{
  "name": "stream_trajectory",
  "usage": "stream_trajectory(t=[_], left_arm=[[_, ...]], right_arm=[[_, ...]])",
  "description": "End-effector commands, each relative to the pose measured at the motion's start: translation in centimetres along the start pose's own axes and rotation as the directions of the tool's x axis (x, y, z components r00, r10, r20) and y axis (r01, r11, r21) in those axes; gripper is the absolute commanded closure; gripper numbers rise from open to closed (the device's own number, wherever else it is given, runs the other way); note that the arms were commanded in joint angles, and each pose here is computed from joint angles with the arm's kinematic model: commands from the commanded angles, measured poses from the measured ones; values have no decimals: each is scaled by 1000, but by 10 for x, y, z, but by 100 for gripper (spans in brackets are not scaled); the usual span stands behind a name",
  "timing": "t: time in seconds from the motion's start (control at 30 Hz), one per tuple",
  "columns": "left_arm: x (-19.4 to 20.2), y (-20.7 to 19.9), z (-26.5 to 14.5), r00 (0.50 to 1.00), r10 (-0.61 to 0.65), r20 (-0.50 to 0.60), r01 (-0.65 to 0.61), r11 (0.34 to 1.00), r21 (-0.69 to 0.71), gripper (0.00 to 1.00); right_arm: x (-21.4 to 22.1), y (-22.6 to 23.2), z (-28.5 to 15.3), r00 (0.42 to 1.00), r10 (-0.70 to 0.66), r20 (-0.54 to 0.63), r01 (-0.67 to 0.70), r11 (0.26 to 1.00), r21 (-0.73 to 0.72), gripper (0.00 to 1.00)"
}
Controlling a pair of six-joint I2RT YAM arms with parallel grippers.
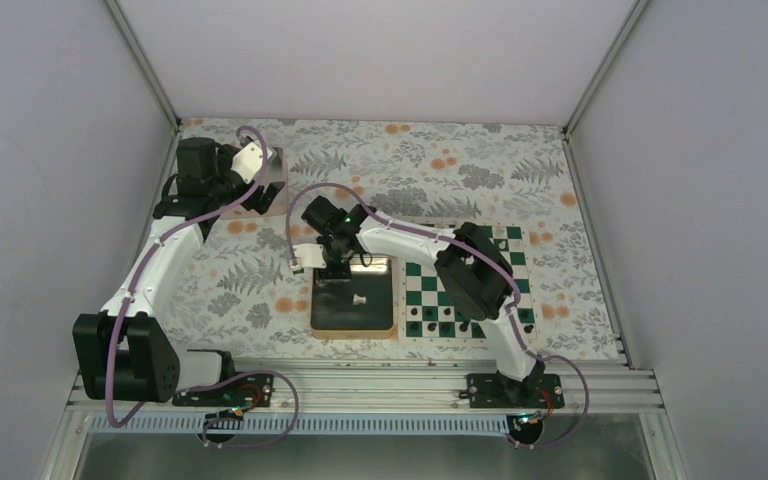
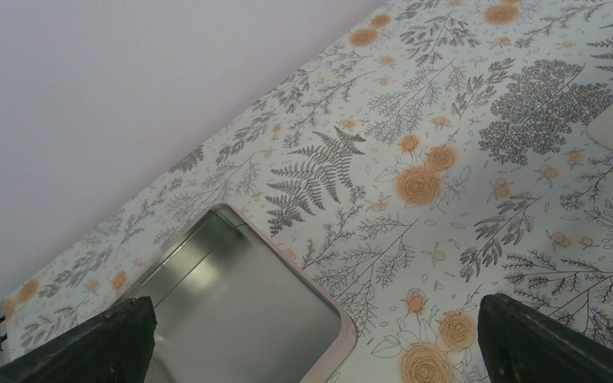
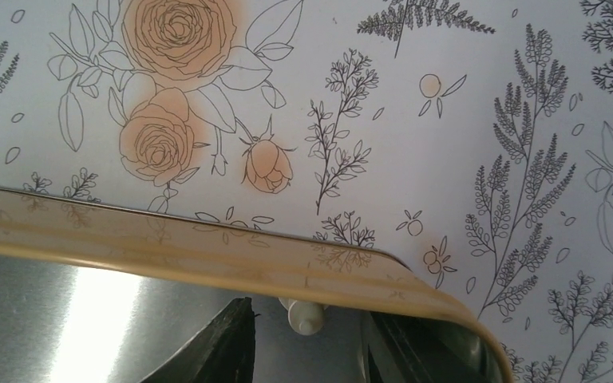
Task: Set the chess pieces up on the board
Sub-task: Pick up the chess piece from the storage box.
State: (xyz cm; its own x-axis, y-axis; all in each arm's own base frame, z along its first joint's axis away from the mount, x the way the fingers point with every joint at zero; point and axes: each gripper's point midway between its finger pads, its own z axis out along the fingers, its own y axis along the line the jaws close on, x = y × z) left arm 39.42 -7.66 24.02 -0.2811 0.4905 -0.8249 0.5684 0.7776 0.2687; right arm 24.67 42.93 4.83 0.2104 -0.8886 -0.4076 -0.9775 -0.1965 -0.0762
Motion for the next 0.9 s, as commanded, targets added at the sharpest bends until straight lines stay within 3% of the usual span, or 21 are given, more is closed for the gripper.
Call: stream_trajectory(t=[0.0, 0.1, 0.4, 0.63, 0.87], left_arm=[[-8, 0, -6, 999, 23, 32, -23, 1000, 0, 0], [-8, 0, -5, 999, 22, 31, -22, 1000, 1, 0], [-8, 1, -6, 999, 24, 32, -24, 1000, -2, 0], [-9, 2, -7, 999, 22, 31, -22, 1000, -7, 0], [-8, 2, -6, 999, 23, 29, -23, 1000, -10, 0]], right_arm=[[-10, 7, 6, 1000, 1, 18, -1, 1000, -25, 64], [-10, 8, 6, 1000, 3, 18, -2, 1000, -26, 68], [-11, 14, 3, 1000, 2, 22, -1, 999, -53, 95], [-7, 6, -32, 1000, 4, -8, -4, 1000, 3, 96], [16, -40, -122, 995, 102, 14, -103, 978, 183, 96]])
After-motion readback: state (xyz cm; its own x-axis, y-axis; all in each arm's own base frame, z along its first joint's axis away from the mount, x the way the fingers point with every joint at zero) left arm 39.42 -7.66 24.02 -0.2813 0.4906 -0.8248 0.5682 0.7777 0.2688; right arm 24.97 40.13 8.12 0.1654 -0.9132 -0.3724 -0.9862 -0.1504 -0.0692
